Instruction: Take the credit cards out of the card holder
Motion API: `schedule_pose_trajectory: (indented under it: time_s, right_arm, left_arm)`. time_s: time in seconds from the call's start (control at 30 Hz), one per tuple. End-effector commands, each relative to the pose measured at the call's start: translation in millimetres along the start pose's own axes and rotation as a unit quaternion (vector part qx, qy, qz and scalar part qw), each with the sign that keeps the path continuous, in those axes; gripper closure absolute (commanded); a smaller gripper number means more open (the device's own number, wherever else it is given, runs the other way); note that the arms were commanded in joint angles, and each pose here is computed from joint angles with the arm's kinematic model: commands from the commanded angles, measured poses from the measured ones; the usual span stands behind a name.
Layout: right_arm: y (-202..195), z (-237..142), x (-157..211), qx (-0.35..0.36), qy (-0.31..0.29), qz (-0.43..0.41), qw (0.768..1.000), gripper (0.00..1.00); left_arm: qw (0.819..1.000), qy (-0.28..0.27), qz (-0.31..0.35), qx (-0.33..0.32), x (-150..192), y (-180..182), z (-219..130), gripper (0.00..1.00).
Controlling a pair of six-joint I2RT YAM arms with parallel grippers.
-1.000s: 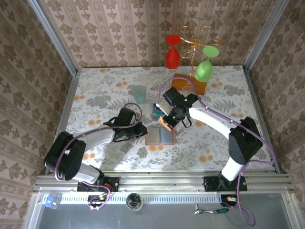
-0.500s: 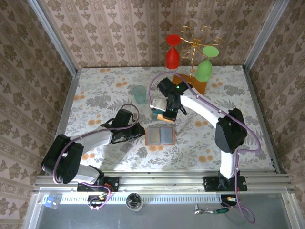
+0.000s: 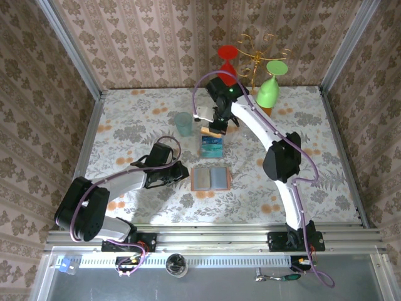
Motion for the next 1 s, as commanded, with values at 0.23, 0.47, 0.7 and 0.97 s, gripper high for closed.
schedule_pose_trajectory:
  time_s: [0.23, 0.47, 0.7, 0.97]
  right_arm:
    - [-23.6, 18.4, 4.4, -0.012, 0.012, -0.021, 1.0, 1.0]
    - [-34.8, 33.7, 3.3, 0.006, 0.01, -0.032, 0.999, 1.0]
    - [-40.4, 44.4, 5.1, 0.018, 0.021, -0.039, 0.999, 0.99]
    - [-58.5, 35.7, -1.2, 0.09, 0.02, -0.025, 0.995, 0.8]
  left_arm:
    - [1.0, 0.02, 0.0, -0.007, -4.4, 1.8, 0.6, 0.88]
    - [1.0, 0.027, -0.006, -0.011, -5.8, 5.3, 3.7, 0.88]
    - [1.0, 0.026, -0.009, -0.013, -5.4, 7.5, 2.8, 0.88]
    - [0.999, 0.027, -0.012, -0.013, -4.9, 8.1, 2.2, 0.88]
Point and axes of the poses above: each hand's point on the last joint's axis, 136 mm out from that joint toward the fingers, its own z axis out along the fingers, its own y axis along the line the jaws close on, x = y × z, the point moved 7 cm from there along -z, back along the fingers, and after that the axes turned 3 degrees about z, right-handed, at the moved point
